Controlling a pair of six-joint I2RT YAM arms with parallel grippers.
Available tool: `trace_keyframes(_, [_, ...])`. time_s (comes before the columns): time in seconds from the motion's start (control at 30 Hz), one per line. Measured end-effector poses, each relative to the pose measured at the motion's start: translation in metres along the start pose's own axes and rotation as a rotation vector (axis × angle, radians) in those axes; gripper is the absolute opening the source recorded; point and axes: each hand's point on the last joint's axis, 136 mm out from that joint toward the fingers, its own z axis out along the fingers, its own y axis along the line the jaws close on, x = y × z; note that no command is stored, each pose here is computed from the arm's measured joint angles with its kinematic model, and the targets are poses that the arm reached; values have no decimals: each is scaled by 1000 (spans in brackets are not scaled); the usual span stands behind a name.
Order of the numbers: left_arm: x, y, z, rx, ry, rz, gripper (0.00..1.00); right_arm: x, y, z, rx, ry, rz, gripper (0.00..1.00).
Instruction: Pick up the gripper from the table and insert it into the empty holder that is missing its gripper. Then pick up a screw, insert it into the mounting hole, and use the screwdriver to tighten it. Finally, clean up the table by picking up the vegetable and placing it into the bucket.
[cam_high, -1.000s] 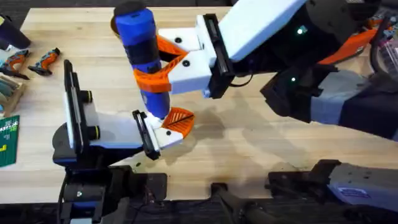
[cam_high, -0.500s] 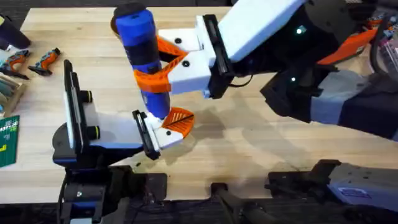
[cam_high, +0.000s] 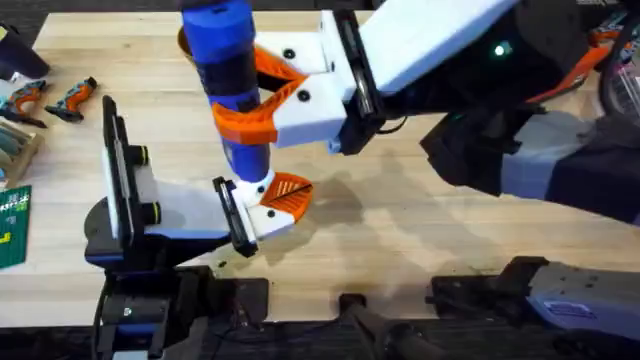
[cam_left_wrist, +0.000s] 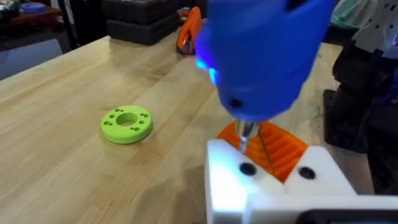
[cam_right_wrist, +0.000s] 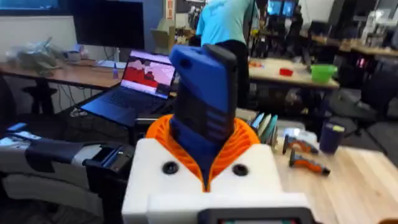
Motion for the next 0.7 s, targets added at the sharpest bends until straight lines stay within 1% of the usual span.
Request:
trace_keyframes(0.07, [0,0,0,0,0,0,6,-1,-6,-1,12,21,35,26])
trace_keyframes(0.17, [0,0,0,0,0,0,6,-12,-21,-2,49,60,90,26])
trace_keyframes(0.2, [0,0,0,0,0,0,6,-24,-41,-4,103,142,164,26])
trace_keyframes(0.27, [0,0,0,0,0,0,6,-27,-52,-8,155,227,221,26])
trace_keyframes(0.33, [0,0,0,0,0,0,6,-28,-62,-16,238,330,253,26])
trace_keyframes(0.37, [0,0,0,0,0,0,6,-29,-67,-22,288,390,249,26])
trace_keyframes(0.47, [0,0,0,0,0,0,6,-39,-78,-41,416,521,160,26])
trace_keyframes(0.6, [0,0,0,0,0,0,6,-62,-100,-71,584,644,-55,26])
trace_keyframes(0.67, [0,0,0,0,0,0,6,-59,-105,-92,642,736,-127,26])
trace_keyframes(0.7, [0,0,0,0,0,0,6,-52,-107,-105,659,807,-156,26])
